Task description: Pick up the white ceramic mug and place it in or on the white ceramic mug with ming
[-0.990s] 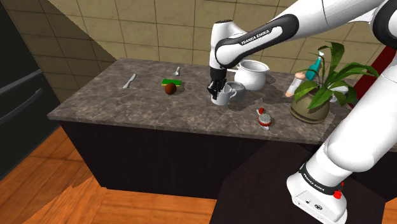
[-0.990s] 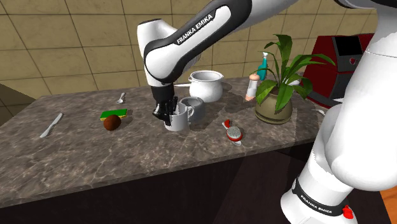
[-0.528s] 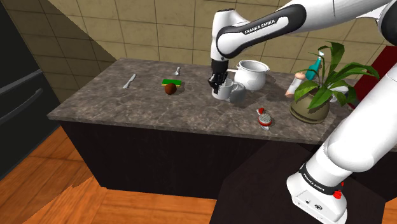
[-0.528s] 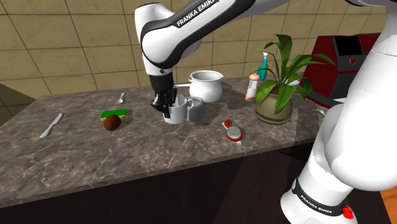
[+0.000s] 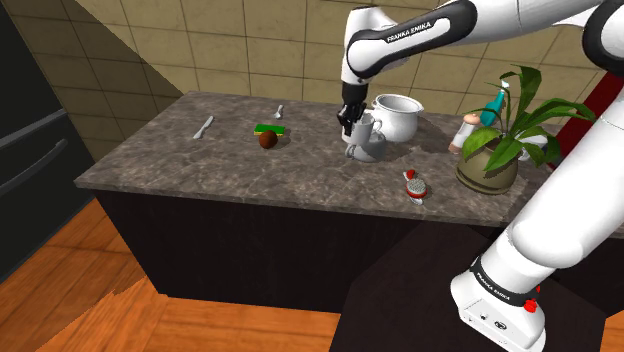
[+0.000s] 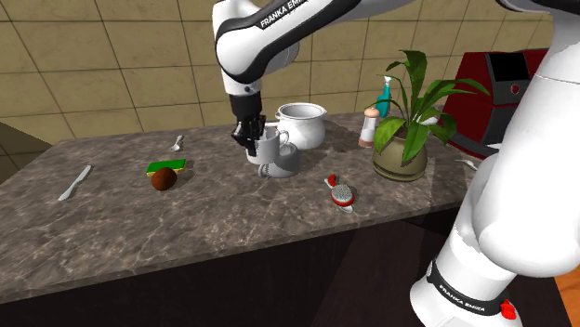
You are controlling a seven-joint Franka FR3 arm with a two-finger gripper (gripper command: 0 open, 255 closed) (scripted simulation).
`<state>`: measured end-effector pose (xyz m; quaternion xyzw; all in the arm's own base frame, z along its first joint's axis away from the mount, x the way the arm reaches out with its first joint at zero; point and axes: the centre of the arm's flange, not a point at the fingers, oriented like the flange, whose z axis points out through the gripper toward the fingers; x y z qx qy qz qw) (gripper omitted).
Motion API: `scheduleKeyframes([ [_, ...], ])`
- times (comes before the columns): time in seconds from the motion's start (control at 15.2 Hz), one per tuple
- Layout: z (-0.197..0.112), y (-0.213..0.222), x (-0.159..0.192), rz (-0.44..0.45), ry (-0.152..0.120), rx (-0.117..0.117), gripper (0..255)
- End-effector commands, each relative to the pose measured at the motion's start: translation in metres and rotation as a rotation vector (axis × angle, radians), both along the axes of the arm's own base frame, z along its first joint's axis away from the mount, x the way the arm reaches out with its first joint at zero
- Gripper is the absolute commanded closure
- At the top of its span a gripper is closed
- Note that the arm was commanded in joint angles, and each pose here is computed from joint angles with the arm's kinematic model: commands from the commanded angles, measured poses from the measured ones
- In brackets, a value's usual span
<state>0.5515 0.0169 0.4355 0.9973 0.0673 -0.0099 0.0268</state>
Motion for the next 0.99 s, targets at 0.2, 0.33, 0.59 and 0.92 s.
scheduleKeyframes([
  [0.2,0.005,-0.066,0.020,0.001,0.000,0.000,255],
  [0.33,0.007,-0.091,0.029,0.001,0.000,0.000,255],
  [0.59,0.009,-0.141,0.045,0.001,0.000,0.000,255],
  [0.92,-0.005,-0.173,0.056,0.001,0.000,0.000,255],
])
